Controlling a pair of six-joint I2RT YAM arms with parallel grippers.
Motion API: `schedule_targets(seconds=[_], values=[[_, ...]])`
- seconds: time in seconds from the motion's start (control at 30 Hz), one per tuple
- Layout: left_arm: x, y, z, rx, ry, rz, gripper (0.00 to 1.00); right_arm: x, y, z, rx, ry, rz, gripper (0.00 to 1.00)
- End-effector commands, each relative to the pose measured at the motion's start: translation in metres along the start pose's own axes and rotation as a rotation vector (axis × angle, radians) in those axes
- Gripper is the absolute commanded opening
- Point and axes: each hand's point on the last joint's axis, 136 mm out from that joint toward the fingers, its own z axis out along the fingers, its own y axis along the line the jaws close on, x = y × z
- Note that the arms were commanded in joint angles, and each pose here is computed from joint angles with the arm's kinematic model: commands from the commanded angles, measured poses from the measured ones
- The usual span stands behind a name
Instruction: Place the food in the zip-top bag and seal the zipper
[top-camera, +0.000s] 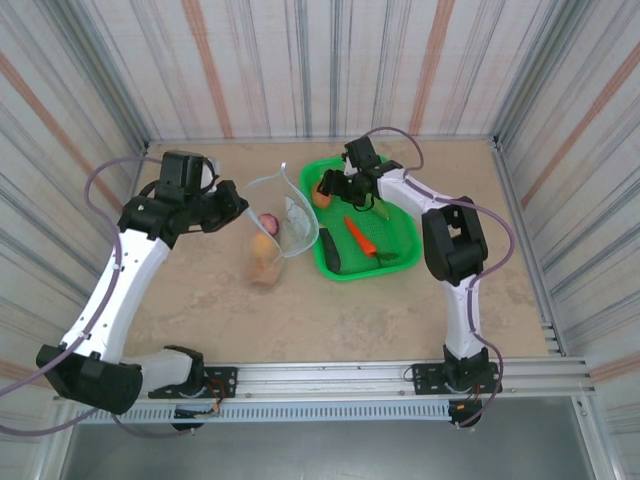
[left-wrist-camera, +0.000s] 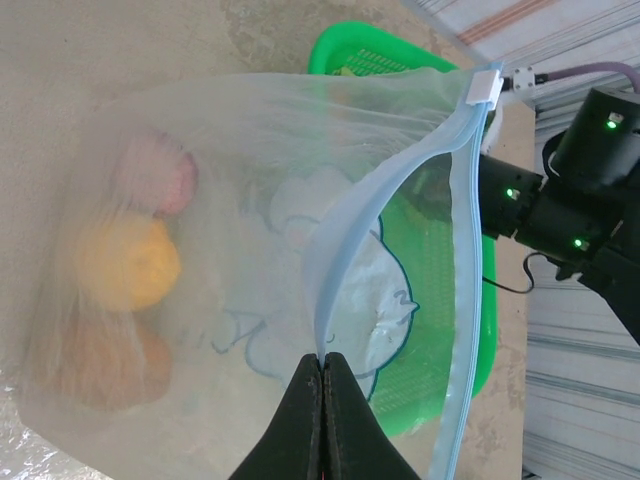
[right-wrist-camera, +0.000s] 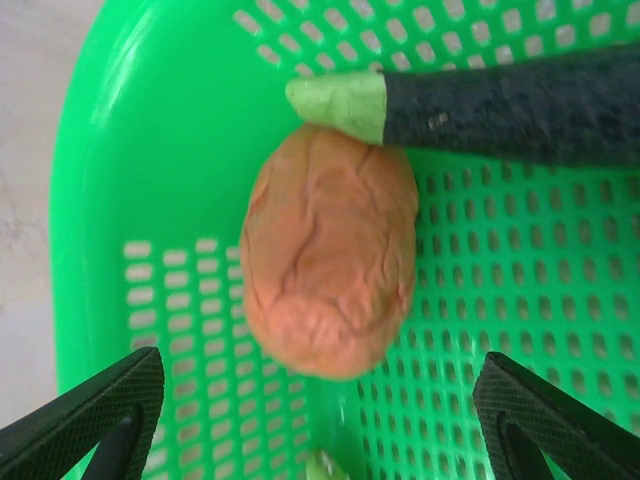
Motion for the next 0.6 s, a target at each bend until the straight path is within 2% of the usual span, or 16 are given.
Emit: schedule_targets(seconds=[0.0,0.17,0.33,0.5,0.57], values=[[-0.009,-0.001,-0.006,-0.016,-0.029,-0.004,0.0,-0.004,-0.003,0.018,-0.019,0.02,0.058,0.86],[-0.011,-0.001,-0.004,-0.018,-0.026,-0.007,0.0,0.001,-0.005,0.037,-0.024,0.035,0.059,0.84],[-0.012,0.005,-0.004,-0.051,-0.038,-0.006,0.0,0.004,-0.013,0.05,-0.063,0.051,0.102,0.72],[-0.013,0.012,-0.007,-0.09,-0.053,-0.001,0.0,0.002,-0.014,0.042,-0.111,0.033,0.125,0.57],[-0.014,0.013,-0.008,-0.097,-0.059,0.0,0.0,0.002,-0.01,0.035,-0.13,0.025,0.121,0.54]])
